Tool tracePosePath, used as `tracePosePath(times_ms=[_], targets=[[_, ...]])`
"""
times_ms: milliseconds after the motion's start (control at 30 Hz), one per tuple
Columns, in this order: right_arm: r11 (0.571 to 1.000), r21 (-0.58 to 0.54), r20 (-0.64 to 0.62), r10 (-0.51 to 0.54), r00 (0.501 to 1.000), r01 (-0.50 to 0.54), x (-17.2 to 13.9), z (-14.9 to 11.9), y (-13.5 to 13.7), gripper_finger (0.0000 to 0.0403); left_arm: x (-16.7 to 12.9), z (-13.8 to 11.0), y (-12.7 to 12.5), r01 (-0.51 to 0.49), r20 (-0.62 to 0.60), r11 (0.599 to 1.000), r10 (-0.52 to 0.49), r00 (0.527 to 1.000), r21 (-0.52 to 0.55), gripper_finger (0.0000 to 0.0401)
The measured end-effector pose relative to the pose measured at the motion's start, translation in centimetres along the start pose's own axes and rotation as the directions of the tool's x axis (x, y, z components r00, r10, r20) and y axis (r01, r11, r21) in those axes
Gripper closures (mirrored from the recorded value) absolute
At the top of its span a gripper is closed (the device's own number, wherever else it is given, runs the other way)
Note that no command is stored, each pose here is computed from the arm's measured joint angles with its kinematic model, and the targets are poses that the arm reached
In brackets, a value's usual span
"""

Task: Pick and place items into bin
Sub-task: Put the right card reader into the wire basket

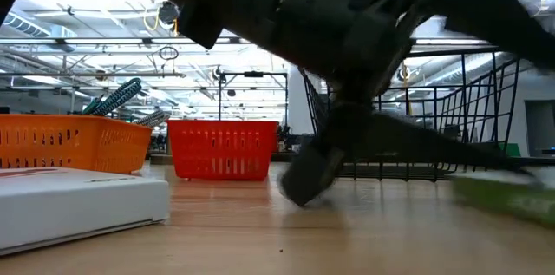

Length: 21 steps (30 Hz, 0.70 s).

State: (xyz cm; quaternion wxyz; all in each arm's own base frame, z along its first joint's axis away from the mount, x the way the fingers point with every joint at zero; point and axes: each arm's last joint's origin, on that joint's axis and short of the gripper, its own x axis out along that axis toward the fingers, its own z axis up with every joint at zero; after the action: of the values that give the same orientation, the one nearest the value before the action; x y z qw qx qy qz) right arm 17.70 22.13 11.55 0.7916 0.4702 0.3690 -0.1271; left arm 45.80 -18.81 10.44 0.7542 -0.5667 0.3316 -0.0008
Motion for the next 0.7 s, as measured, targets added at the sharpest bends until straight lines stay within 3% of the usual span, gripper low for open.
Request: tracePosePath(times_ms=[300,533,700], targets=[[0.991,0.02,0.044,0.129,0.991,-0.13,1.2,0.2,1.3,0.0273,2.1,-0.4,-1.6,0.071,-0.05,0.996,-0.068,0.996,0.057,0.0206],[0.994,0.002,0.005,0.111,0.994,-0.111,1.3,-1.3,0.6,0.0273,1.5,-0.6,-2.5,0.073,-0.163,0.988,-0.051,0.985,0.134,0.0206],[0.993,-0.003,-0.001,0.12,0.993,-0.12,0.7,-2.4,0.3,0.0273,1.0,-1.1,-3.0,0.067,-0.179,0.983,-0.036,0.983,0.172,0.0206]])
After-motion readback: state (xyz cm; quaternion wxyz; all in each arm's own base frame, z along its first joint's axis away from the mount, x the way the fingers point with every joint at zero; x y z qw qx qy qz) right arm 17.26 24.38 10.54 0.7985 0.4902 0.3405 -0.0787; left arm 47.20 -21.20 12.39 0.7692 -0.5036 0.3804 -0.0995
